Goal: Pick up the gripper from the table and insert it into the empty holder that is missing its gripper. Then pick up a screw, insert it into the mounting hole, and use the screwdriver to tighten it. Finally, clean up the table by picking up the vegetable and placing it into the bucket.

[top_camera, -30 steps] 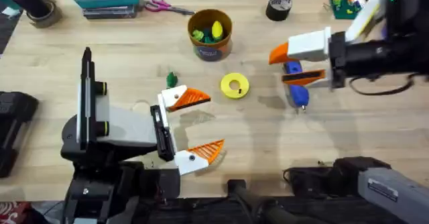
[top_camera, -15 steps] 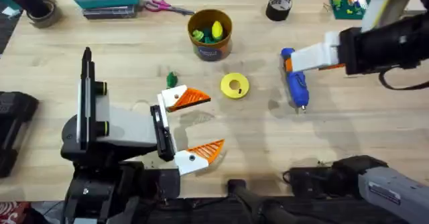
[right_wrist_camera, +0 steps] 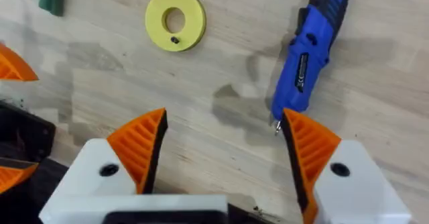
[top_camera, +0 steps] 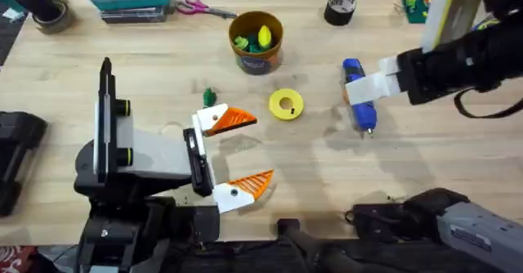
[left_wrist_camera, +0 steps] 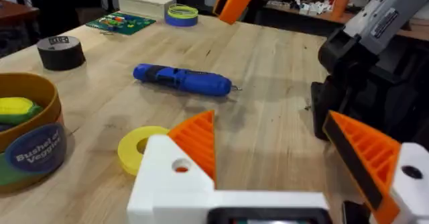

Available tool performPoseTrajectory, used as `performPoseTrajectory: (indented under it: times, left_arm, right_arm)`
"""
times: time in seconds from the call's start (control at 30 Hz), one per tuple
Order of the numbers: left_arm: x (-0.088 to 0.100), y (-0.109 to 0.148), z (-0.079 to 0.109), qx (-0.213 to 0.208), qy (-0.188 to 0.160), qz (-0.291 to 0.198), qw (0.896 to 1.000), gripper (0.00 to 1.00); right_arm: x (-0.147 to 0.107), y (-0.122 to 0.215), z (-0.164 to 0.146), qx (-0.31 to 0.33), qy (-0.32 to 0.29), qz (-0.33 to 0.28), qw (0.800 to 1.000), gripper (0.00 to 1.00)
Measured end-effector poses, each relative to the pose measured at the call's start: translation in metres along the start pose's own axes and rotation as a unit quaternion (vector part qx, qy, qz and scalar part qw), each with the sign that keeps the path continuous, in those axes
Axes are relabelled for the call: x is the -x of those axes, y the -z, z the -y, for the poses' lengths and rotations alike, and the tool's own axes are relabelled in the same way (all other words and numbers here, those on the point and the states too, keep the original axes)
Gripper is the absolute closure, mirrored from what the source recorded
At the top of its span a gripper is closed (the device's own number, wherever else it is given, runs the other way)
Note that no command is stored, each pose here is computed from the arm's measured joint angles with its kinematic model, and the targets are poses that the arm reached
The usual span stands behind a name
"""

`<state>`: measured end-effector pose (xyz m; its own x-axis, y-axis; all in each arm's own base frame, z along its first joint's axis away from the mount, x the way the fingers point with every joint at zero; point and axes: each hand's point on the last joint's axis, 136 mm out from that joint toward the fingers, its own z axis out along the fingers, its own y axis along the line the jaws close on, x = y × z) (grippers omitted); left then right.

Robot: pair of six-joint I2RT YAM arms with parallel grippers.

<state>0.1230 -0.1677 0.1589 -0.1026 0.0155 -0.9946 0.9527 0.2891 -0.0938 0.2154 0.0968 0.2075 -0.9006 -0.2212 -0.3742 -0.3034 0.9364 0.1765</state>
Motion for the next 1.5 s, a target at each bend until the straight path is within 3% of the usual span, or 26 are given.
performPoseTrajectory:
  times: [0.37, 0.63, 1.0, 1.17, 1.5]
  left_arm:
    - [0.000, 0.000, 0.000, 0.000, 0.000, 0.000, 1.000, 0.015]
    - [0.000, 0.000, 0.000, 0.000, 0.000, 0.000, 1.000, 0.015]
    - [0.000, 0.000, 0.000, 0.000, 0.000, 0.000, 1.000, 0.015]
    - [0.000, 0.000, 0.000, 0.000, 0.000, 0.000, 1.000, 0.015]
    - [0.000, 0.000, 0.000, 0.000, 0.000, 0.000, 1.000, 0.015]
  right_arm:
    - [0.000, -0.007, -0.029, -0.005, 0.062, -0.002, 0.998, 0.005]
    - [0.023, -0.030, -0.054, 0.014, 0.097, 0.035, 0.995, 0.005]
    - [-0.009, -0.063, -0.042, 0.002, 0.083, -0.017, 0.996, 0.005]
    - [-0.018, -0.069, -0.053, 0.011, 0.100, -0.024, 0.995, 0.005]
    - [-0.019, -0.085, -0.057, 0.017, 0.075, -0.013, 0.997, 0.005]
